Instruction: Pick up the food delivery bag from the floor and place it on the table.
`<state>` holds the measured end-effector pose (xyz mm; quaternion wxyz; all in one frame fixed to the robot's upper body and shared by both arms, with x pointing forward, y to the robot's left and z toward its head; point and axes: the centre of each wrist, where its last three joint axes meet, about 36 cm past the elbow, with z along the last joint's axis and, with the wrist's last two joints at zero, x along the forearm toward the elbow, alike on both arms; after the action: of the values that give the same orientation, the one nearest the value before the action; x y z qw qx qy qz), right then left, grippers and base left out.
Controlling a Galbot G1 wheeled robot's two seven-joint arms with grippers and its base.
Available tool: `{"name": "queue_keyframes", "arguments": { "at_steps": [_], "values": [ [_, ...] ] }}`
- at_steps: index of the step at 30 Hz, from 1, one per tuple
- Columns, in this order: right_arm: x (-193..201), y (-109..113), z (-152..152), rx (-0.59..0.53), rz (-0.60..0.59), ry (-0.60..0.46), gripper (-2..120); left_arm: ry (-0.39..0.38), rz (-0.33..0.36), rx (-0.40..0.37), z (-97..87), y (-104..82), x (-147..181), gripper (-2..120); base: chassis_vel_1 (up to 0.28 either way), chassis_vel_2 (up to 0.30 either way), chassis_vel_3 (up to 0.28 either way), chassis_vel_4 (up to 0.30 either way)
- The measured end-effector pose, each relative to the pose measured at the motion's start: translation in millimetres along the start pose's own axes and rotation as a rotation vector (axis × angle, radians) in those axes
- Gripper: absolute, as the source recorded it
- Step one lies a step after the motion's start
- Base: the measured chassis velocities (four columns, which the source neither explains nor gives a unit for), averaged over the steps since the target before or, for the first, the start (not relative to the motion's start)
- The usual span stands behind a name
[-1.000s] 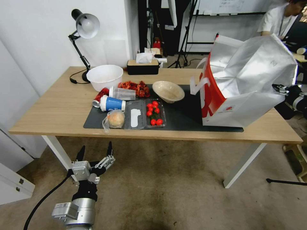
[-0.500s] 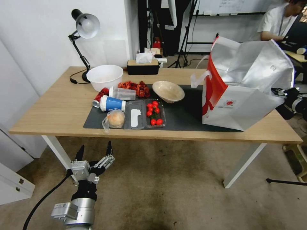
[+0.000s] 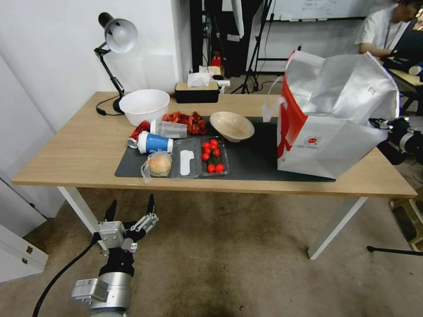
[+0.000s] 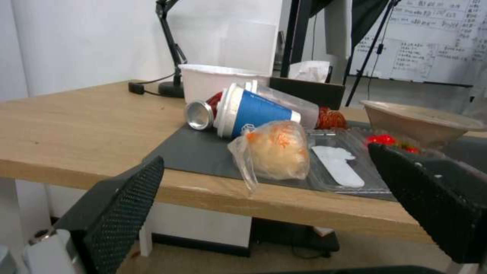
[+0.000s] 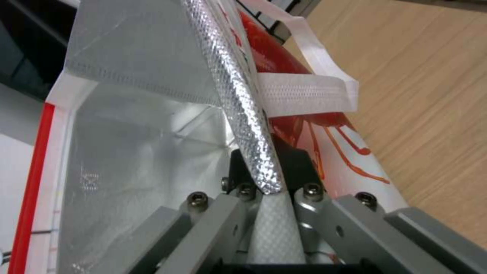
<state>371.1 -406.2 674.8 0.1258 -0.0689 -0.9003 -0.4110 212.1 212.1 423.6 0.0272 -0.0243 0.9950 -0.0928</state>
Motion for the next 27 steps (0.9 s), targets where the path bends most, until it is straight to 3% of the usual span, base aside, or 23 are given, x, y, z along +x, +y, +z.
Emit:
{"name": "queue_keyframes", "arguments": {
  "at_steps": [16,27],
  "values": [
    [0.4,-0.3,1.4,0.02,-0.098,0.034,0,0.003,0.0,-0.003,1.2,-0.2,0.0,100,0.0,0.0,0.0,0.0],
    [-2.6,-4.4,0.6,0.062,-0.153,0.014,42,0.0,-0.005,0.0,1.3,-0.1,0.3,100,0.0,0.0,0.0,0.0]
  ]
}}
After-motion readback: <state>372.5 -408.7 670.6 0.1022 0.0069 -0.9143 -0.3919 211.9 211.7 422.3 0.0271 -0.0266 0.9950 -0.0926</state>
